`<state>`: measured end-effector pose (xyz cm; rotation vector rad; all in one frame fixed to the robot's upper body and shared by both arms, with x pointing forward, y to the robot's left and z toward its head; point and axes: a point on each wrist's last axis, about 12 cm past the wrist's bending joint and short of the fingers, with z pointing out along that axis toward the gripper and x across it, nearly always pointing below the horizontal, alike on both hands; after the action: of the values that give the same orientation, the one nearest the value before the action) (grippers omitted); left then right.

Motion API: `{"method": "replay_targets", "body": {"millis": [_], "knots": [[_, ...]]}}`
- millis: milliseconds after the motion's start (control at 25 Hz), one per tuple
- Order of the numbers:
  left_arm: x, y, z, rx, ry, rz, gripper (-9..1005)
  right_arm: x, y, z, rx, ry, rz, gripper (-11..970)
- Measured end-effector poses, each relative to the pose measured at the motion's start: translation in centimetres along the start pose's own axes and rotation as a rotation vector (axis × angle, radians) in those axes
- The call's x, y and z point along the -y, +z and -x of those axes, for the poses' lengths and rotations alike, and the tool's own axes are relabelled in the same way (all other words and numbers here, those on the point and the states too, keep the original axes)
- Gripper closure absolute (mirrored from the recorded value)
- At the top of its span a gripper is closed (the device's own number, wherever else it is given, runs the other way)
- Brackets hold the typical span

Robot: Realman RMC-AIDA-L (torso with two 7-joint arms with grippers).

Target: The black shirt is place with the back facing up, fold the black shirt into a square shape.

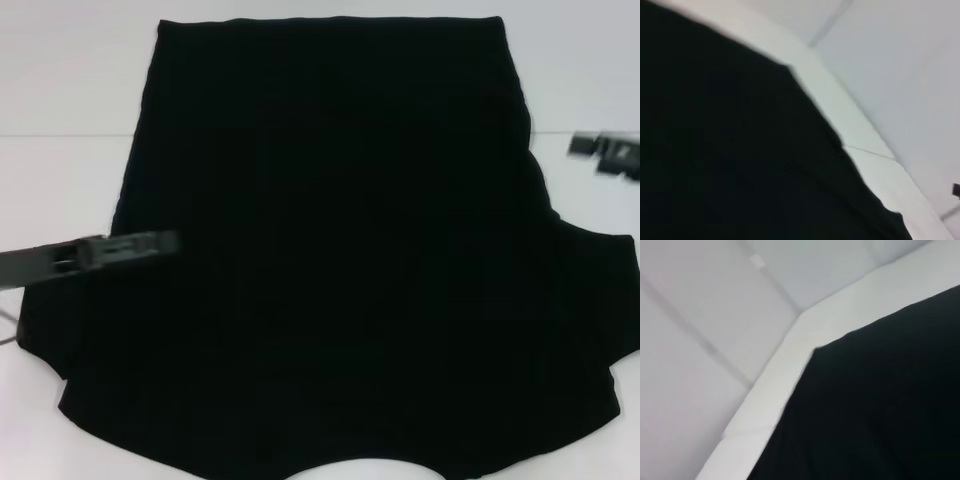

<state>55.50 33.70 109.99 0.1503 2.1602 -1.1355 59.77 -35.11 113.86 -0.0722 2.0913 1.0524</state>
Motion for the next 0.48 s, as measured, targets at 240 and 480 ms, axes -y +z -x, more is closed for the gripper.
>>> {"method": "replay_targets", "body": {"millis": [240,480], "knots": [[-2.6,-4.8,-1.5,0.052,-0.192,0.125,161,0.7,-0.6,3.4,0.039,0.064,-0.129,19],[-4.0,-6.9,-2.5,0.067,-0.282,0.212,255,0.7,-0.5,3.6,0.042,0.063,-0.138,18]]}}
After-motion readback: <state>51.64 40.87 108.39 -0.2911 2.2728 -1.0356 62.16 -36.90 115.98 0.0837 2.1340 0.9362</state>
